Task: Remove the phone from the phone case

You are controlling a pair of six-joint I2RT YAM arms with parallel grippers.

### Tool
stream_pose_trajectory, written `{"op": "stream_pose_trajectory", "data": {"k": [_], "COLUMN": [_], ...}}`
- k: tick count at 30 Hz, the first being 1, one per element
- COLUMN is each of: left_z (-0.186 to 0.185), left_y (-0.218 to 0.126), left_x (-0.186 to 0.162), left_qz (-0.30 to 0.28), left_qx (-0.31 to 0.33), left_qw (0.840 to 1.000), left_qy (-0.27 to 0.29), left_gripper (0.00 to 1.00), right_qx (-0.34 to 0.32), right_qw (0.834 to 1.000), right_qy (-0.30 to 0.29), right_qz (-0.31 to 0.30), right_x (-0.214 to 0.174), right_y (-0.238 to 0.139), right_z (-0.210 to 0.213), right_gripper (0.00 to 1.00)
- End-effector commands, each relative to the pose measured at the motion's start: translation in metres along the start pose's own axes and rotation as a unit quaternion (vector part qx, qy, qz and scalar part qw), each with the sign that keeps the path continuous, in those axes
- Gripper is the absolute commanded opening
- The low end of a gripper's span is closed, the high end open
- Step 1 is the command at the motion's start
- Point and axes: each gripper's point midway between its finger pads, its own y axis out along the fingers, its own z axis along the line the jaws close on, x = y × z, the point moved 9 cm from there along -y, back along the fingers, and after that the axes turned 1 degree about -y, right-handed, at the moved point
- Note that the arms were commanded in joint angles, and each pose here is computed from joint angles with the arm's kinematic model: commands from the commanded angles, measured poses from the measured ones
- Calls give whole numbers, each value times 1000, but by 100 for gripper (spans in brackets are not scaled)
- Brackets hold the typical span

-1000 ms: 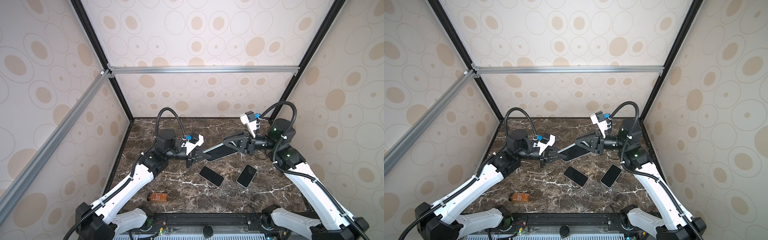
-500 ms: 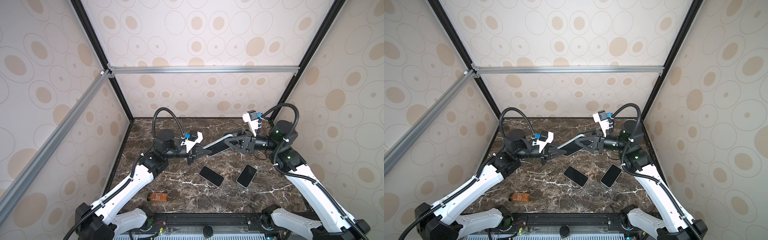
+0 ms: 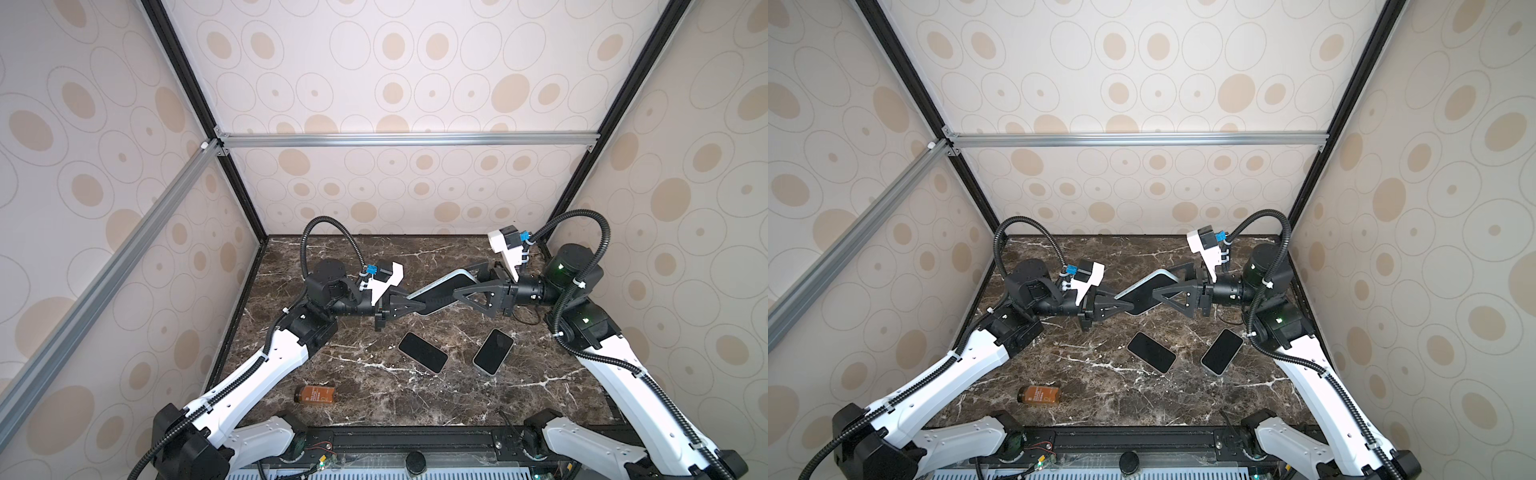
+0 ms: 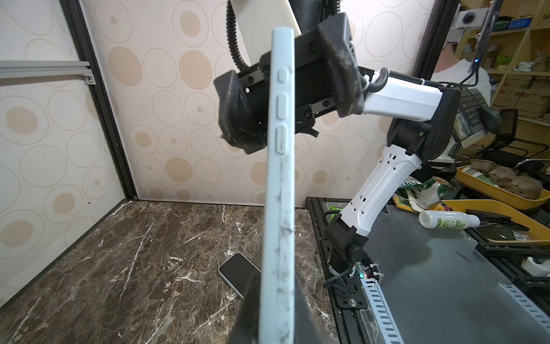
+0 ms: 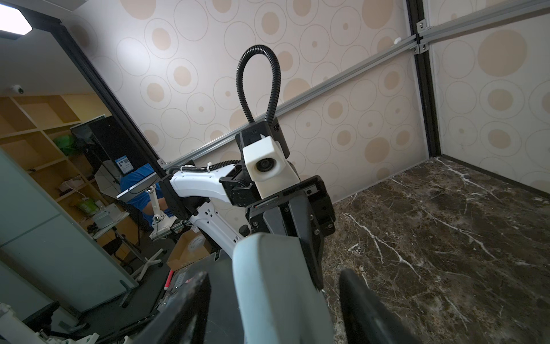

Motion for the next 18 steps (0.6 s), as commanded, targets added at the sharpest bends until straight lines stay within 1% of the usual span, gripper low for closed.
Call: {"op": "stream_pose_trajectory", "data": {"k": [1, 5, 14, 18], "left_z": [-4, -5, -7, -6], "left_y": [-1, -1, -3, -2], "left_x": [15, 14, 14, 14], "left_qz": [-21, -17, -16, -15], "left_qx": [-23, -30, -24, -25], "left_qw": [999, 999, 999, 999], "left_qy": [31, 28, 32, 32], "left_gripper": [0, 0, 0, 0], "right_qx": [11, 9, 14, 20], "right_qw": [999, 999, 999, 999], "right_qy": [-35, -45, -30, -26], "right_qz": [-6, -1, 8, 6], "right_x": [11, 15, 16, 18], "right_y": [0, 0, 4, 5], "right_z": [11, 11, 6, 6], "right_gripper": [73, 73, 61, 59]}}
